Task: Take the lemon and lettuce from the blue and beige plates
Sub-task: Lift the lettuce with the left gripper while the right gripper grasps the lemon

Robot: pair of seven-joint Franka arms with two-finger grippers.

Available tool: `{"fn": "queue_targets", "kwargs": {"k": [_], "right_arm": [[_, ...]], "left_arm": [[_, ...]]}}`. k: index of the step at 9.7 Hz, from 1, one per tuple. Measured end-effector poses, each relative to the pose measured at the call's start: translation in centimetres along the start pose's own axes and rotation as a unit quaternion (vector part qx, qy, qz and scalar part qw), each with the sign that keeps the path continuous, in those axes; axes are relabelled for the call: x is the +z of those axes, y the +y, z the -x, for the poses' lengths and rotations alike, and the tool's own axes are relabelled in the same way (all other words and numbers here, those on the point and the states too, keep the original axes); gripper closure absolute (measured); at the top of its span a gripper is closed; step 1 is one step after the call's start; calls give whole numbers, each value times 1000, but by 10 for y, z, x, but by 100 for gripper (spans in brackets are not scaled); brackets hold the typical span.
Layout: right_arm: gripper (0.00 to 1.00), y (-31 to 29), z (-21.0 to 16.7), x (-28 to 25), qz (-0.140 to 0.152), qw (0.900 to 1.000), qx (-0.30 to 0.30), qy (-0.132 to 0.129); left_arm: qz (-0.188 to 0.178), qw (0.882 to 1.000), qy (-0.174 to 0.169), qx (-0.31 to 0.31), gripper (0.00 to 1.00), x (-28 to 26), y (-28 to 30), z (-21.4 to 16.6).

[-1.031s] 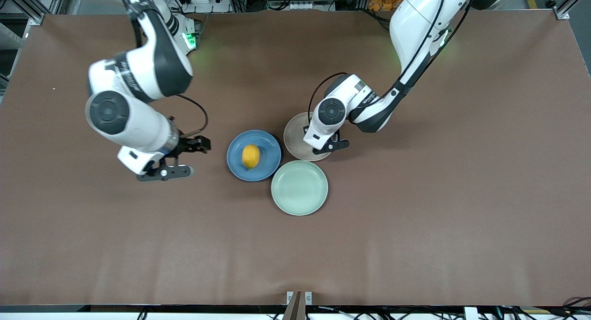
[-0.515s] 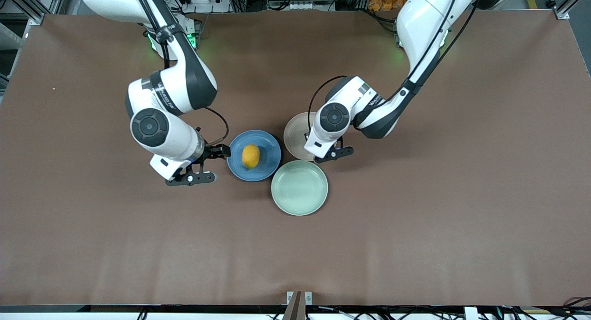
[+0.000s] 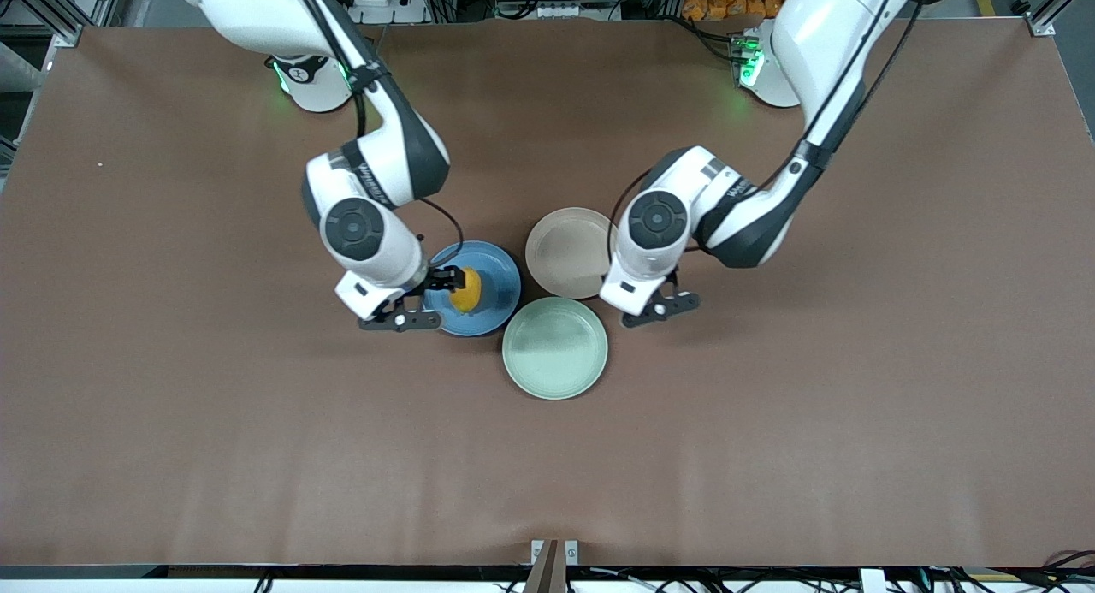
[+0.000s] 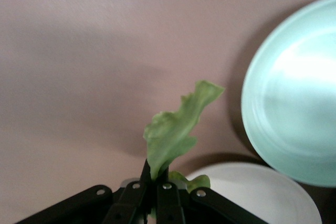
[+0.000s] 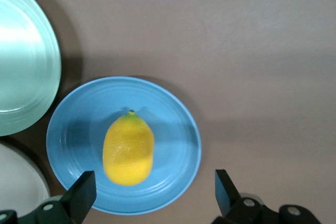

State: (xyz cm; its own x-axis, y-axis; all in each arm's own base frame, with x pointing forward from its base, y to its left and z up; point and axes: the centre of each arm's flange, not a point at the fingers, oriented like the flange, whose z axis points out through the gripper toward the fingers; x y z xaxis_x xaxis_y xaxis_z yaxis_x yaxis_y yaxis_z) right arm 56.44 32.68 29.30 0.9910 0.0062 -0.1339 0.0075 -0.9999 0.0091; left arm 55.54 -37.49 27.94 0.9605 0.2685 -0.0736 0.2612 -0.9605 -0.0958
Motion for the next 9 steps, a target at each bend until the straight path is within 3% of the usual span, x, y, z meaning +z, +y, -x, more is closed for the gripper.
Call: {"fn": "queue_targets", "kwargs": {"k": [4,9], "right_arm": [[0,-11,10,40,-2,1000,20,16],[0,-20,14,61,-13,999,35,14]], "left_arm": [[-5,1000,-3,25,96,10,-78,-81],[-4,996,2,84,96,8,-119,-117]]}}
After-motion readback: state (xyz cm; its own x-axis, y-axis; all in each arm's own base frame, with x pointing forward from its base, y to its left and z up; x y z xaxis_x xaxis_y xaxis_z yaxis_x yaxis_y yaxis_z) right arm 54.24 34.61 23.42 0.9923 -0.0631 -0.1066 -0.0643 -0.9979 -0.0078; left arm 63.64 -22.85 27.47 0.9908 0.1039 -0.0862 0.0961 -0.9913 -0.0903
